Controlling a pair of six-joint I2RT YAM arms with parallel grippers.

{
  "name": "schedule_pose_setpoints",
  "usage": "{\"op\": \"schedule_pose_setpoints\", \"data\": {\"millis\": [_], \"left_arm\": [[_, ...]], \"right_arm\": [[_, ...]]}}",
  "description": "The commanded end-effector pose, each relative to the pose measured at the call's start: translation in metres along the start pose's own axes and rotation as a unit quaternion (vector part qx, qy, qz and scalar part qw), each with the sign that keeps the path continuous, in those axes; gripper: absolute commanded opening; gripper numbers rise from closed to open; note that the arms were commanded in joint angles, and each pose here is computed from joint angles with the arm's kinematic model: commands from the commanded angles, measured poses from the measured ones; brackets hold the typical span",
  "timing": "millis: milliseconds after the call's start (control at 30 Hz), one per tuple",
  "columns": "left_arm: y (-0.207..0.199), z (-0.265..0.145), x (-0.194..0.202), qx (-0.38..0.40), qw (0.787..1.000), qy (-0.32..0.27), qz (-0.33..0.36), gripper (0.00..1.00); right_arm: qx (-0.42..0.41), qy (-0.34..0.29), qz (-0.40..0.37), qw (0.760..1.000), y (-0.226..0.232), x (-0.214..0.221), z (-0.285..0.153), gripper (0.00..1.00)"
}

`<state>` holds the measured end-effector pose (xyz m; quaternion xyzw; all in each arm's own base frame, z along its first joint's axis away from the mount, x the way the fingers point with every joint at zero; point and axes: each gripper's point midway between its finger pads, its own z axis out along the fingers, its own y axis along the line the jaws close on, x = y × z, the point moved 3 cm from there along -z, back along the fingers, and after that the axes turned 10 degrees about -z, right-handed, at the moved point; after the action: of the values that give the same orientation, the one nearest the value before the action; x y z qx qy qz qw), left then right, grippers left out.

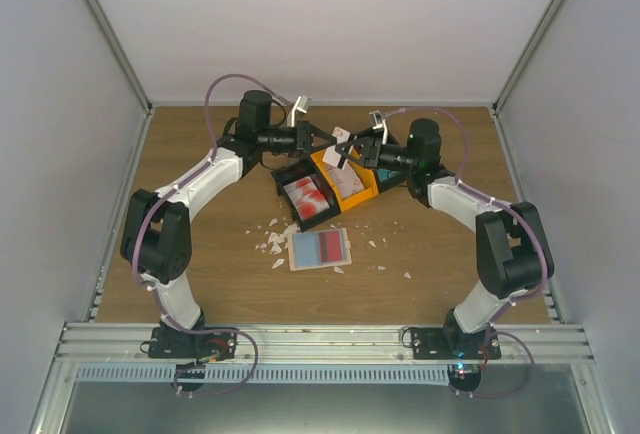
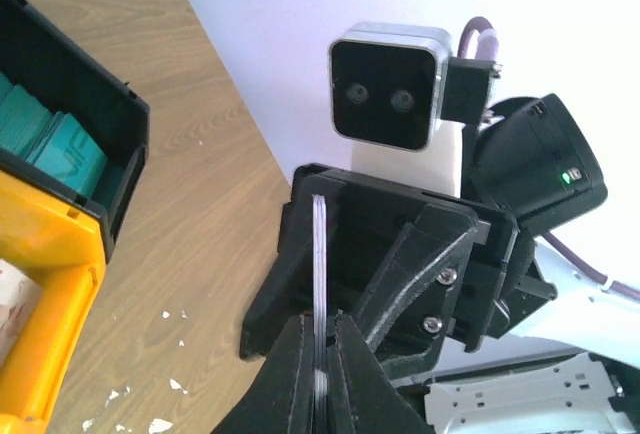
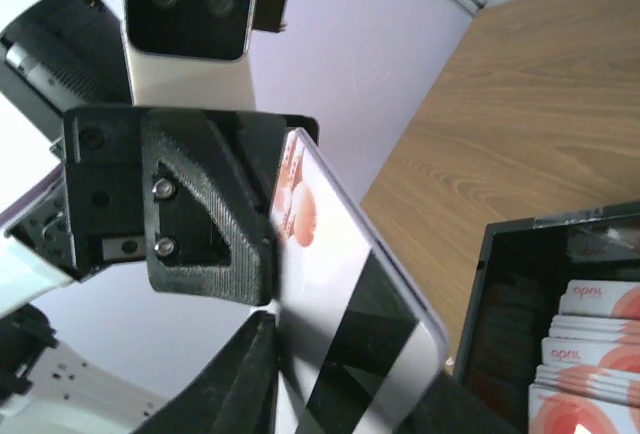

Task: Put the credit cards into the card holder
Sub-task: Insert the credit card into the card holder.

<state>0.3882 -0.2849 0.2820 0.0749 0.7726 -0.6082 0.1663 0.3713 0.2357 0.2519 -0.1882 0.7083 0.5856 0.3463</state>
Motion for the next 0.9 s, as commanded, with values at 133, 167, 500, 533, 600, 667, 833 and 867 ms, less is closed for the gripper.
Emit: {"op": "schedule_pose_setpoints", "data": {"millis": [133, 167, 500, 533, 600, 667, 833, 867], "left_arm": [[-0.025, -0.013, 0.0, 0.046, 0.998, 0.001, 0.034, 0.24], [-0.025, -0.015, 0.001, 0.046, 0.998, 0.001, 0.035, 0.27], [-0.02, -0.026, 0.004, 0.04, 0.998, -0.005, 0.041, 0.31], [-0.02, -0.028, 0.005, 0.039, 0.998, -0.006, 0.041, 0.31], [-0.02, -0.03, 0.006, 0.039, 0.998, -0.006, 0.043, 0.31], [-0.019, -0.032, 0.007, 0.038, 0.998, -0.006, 0.043, 0.31], [-0.014, -0.037, 0.008, 0.033, 0.999, -0.007, 0.041, 0.3], [-0.013, -0.038, 0.007, 0.032, 0.999, -0.008, 0.042, 0.3]], "right_arm": [[-0.009, -0.022, 0.01, 1.0, 0.005, -0.013, 0.004, 0.01], [-0.011, -0.022, 0.01, 1.0, 0.006, -0.014, 0.004, 0.01], [-0.082, -0.036, 0.006, 0.996, 0.026, -0.018, -0.006, 0.01], [-0.088, -0.035, 0.008, 0.995, 0.027, -0.017, -0.006, 0.0], [-0.098, -0.033, 0.009, 0.995, 0.029, -0.016, -0.007, 0.01], [-0.103, -0.03, 0.011, 0.994, 0.031, -0.015, -0.007, 0.0], [-0.115, -0.029, 0.008, 0.993, 0.038, -0.015, -0.01, 0.01], [-0.116, -0.028, 0.008, 0.993, 0.038, -0.014, -0.011, 0.01]]}}
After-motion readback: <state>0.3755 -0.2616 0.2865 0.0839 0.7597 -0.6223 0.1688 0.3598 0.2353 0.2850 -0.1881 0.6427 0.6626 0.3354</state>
